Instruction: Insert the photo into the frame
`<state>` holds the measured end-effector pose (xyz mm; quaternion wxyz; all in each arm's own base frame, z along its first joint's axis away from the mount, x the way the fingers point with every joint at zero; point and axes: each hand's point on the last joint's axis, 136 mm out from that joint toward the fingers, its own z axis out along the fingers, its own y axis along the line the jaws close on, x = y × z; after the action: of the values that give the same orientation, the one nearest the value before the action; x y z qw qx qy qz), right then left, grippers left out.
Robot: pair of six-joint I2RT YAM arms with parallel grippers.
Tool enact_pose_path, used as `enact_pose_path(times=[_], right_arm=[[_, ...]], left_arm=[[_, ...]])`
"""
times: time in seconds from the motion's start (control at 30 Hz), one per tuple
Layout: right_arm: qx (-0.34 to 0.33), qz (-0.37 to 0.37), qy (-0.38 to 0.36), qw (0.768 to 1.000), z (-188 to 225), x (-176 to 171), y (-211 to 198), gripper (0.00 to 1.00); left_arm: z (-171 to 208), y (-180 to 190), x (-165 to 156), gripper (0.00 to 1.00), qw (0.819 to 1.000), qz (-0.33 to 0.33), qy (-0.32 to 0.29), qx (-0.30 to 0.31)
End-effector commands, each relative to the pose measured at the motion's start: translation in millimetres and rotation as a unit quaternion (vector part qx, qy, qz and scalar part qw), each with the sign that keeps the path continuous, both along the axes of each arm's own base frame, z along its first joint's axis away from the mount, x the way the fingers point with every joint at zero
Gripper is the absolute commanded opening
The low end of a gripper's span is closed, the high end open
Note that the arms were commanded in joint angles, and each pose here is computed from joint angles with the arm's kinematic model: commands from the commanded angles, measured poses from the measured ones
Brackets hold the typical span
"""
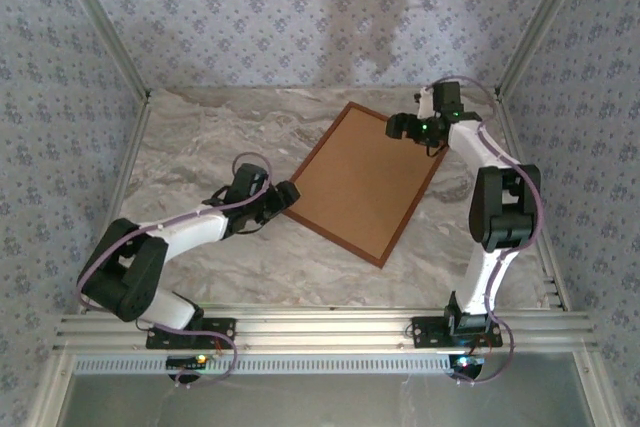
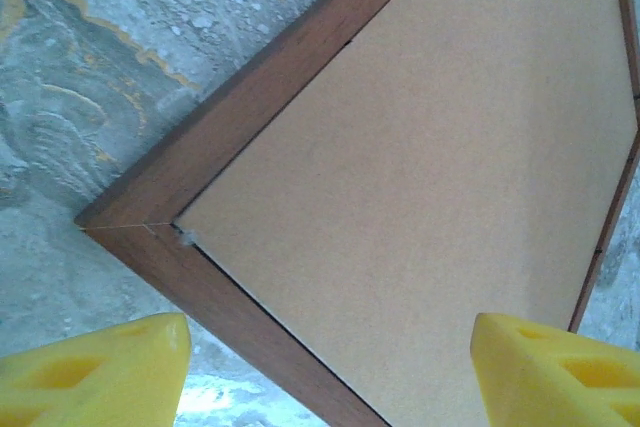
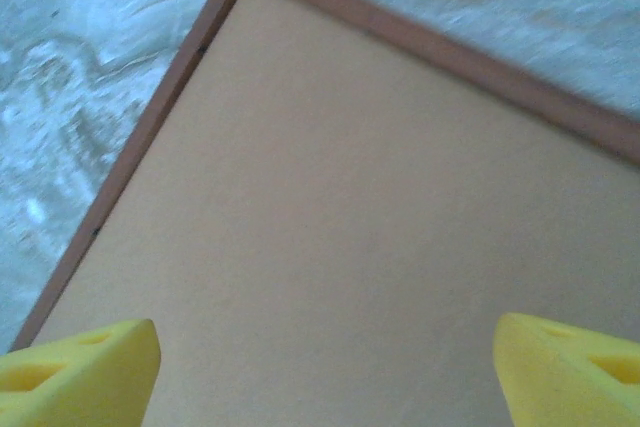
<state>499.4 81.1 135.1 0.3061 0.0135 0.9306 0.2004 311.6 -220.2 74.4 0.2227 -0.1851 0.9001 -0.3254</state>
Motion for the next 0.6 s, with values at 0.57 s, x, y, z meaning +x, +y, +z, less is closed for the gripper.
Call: enact_pose_path(times=[0.57], right_arm=[[-0.016,-0.069,0.148,0.986,-96,66,-90,0.93]], left_arm=[[-29,-30,-19,0.78,0.998,-0.026,0.054,-0.036]])
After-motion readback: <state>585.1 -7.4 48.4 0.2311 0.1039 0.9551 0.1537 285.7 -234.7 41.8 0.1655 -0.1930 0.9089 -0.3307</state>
